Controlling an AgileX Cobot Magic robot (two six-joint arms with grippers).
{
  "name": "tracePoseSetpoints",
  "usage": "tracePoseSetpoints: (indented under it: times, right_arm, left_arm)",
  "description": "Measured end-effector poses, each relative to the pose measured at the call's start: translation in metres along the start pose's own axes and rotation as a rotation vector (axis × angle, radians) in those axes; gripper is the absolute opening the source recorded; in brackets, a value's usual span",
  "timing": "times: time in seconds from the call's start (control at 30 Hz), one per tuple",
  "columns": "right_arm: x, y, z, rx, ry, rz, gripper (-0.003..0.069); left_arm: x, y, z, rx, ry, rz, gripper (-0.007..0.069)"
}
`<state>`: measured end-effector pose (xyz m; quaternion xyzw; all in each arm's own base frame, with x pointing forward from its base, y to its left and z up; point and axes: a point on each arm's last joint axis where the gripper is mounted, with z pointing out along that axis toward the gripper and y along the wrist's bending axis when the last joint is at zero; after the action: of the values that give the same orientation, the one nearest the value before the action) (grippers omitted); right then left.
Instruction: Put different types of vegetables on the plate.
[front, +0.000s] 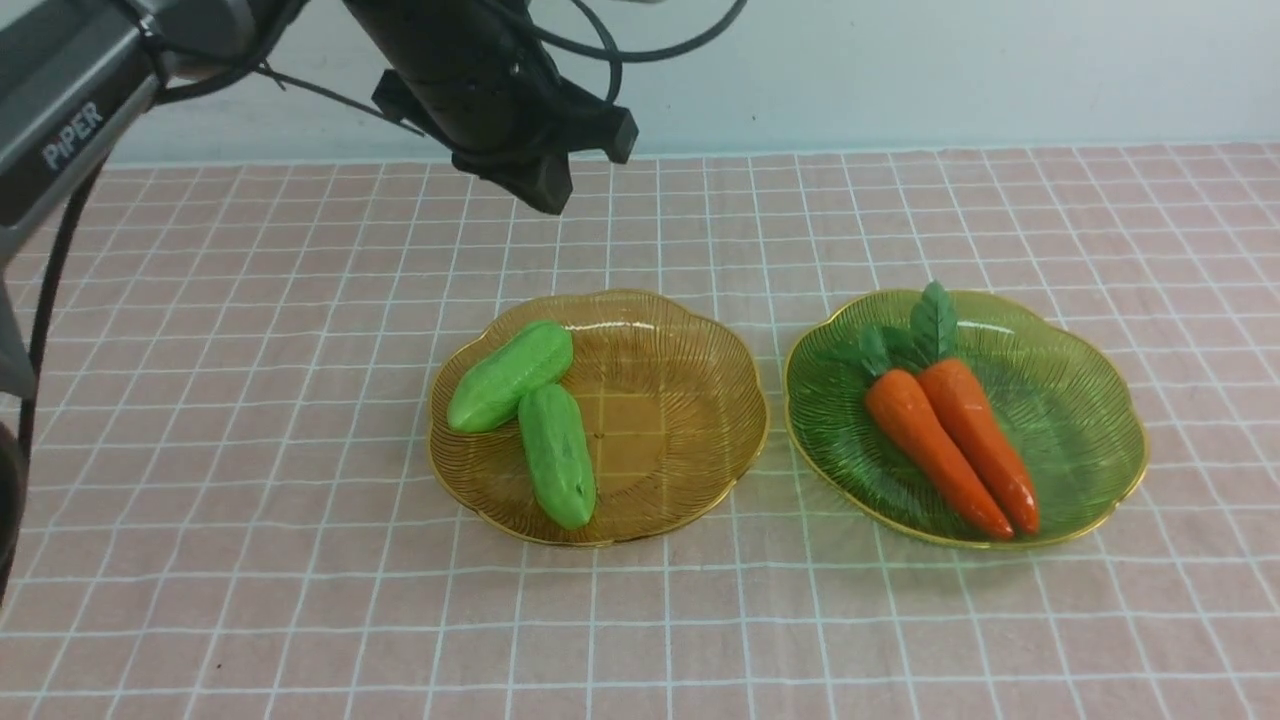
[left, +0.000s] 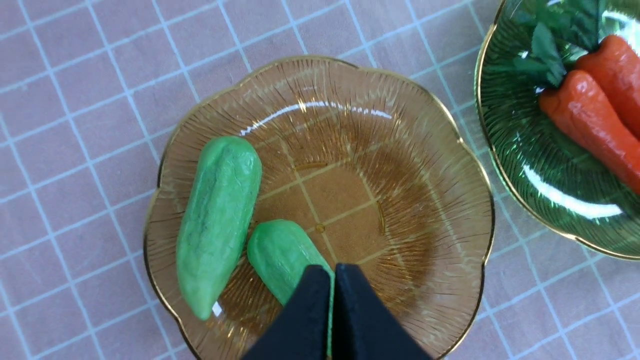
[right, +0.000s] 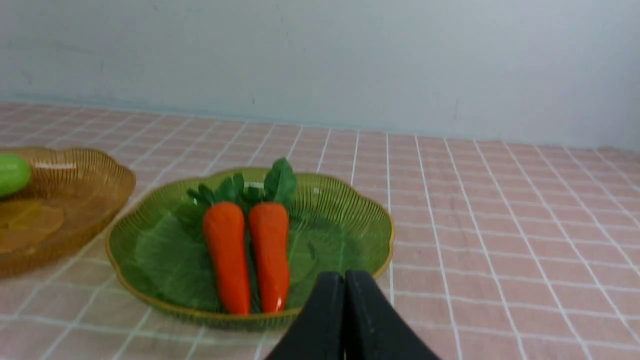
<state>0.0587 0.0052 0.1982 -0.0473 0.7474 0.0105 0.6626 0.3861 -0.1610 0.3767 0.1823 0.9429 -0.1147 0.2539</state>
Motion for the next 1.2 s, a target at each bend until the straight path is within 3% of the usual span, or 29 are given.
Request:
tracePoseSetpoints:
  times: [0.23,0.47,0.67,0.8,0.9,1.03,1.2]
  right_arm:
    - [0.020,0.002,-0.002,-0.013,0.096,-0.011,-0.0015]
    - [0.020,0.002,-0.002,-0.013,0.098,-0.014,-0.0015]
    - [0.020,0.002,-0.002,-0.013,0.098,-0.014,-0.0015]
    - [0.020,0.002,-0.002,-0.013,0.098,-0.014,-0.0015]
    - [0.020,0.002,-0.002,-0.013,0.098,-0.014,-0.0015]
    - [0.020,0.002,-0.002,-0.013,0.098,-0.014,-0.0015]
    - [0.020,0.002,-0.002,-0.013,0.098,-0.014,-0.0015]
  left_arm:
    - [0.009,-0.004,-0.061,-0.043,-0.110,0.024,-0.0003]
    - [0.051,-0.006,-0.112,-0.081,-0.135,0.035,-0.0003]
    - [0.111,-0.009,-0.145,-0.083,-0.125,0.035,-0.0003]
    - [0.185,-0.010,-0.151,-0.065,-0.109,0.026,-0.0003]
    - [0.253,-0.008,-0.143,-0.046,-0.344,0.019,-0.0003]
    - [0.315,-0.007,-0.134,0.003,-0.647,-0.010,-0.0003]
    - [0.352,-0.005,-0.137,0.040,-0.896,-0.064,-0.0003]
